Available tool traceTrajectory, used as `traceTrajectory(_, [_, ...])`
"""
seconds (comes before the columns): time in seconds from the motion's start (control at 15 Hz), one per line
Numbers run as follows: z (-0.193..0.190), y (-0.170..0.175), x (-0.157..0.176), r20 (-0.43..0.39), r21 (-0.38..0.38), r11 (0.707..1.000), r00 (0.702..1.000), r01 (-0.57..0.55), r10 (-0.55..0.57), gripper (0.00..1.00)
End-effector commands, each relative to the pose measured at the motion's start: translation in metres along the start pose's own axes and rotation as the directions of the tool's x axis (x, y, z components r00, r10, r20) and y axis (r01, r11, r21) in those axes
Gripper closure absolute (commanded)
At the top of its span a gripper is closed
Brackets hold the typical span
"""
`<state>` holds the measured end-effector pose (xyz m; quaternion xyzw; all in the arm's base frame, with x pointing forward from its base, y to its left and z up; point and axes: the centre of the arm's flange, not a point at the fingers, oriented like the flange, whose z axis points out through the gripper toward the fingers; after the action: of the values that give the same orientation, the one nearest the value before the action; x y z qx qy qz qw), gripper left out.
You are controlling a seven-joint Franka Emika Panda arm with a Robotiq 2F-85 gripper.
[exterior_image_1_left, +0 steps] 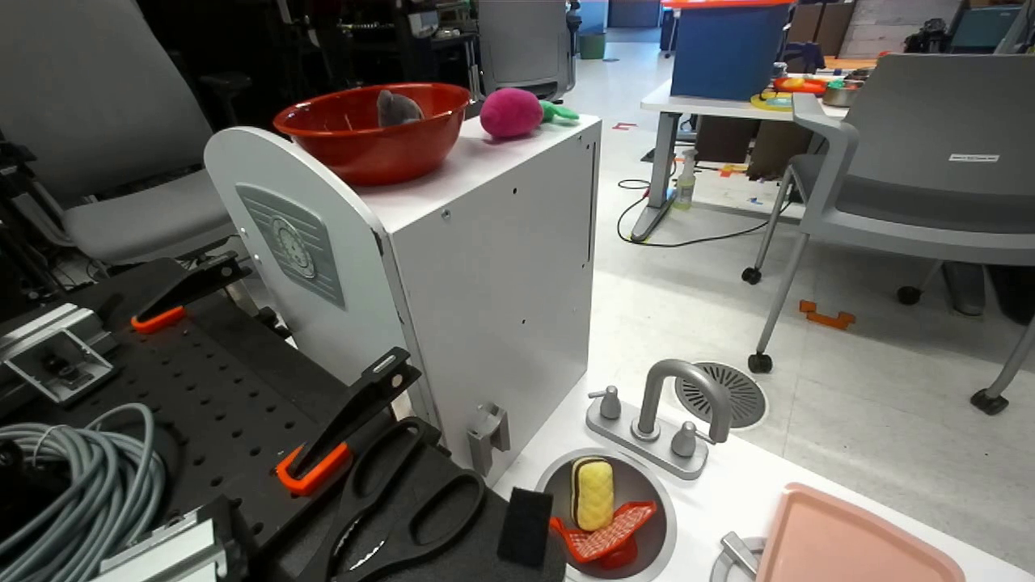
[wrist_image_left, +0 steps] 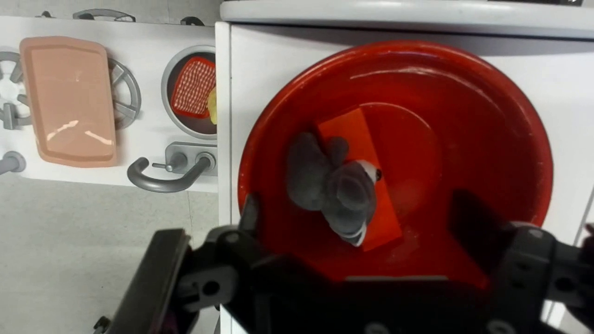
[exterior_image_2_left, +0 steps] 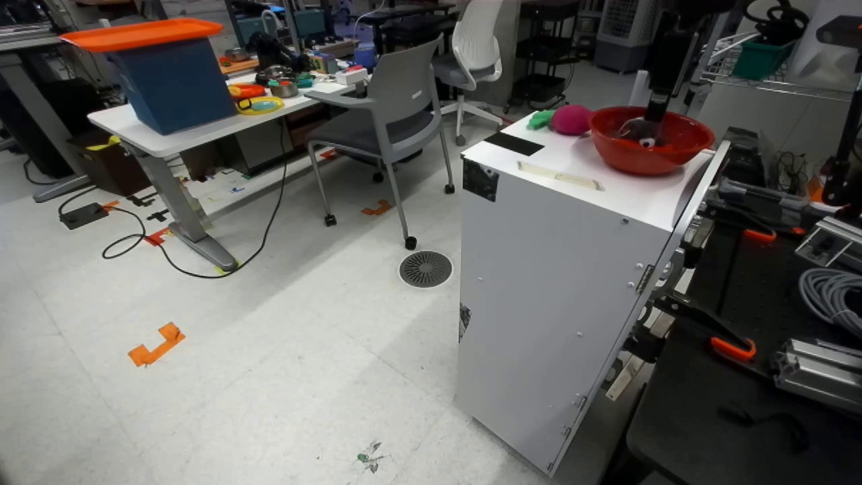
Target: Remove the grey doll from the red bowl
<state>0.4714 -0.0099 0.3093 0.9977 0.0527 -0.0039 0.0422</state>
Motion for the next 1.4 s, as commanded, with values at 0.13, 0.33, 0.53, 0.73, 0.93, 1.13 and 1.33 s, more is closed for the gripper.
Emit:
traceTrajectory(0.13, [0.012,0.01,0.008,0.008,0.029,0.999,1.0,0.019,-0.02,0.0])
traceTrajectory(0.33, [0.017,0.012,0.008,0.018,0.038,0.999,1.0,0.017,-0.017,0.0])
traceTrajectory(0.53, [0.019,0.012,0.008,0.022,0.043,0.999,1.0,0.017,-0.018,0.0])
traceTrajectory(0.73, [0.02,0.013,0.009,0.023,0.042,0.999,1.0,0.016,-0.017,0.26])
traceTrajectory(0.93, [0.02,0.014,0.009,0.021,0.04,0.999,1.0,0.016,-0.017,0.4])
traceTrajectory(1.13, [0.02,0.014,0.009,0.019,0.04,0.999,1.0,0.016,-0.017,0.63])
traceTrajectory(1.33, [0.021,0.015,0.01,0.021,0.04,0.999,1.0,0.012,-0.012,0.87])
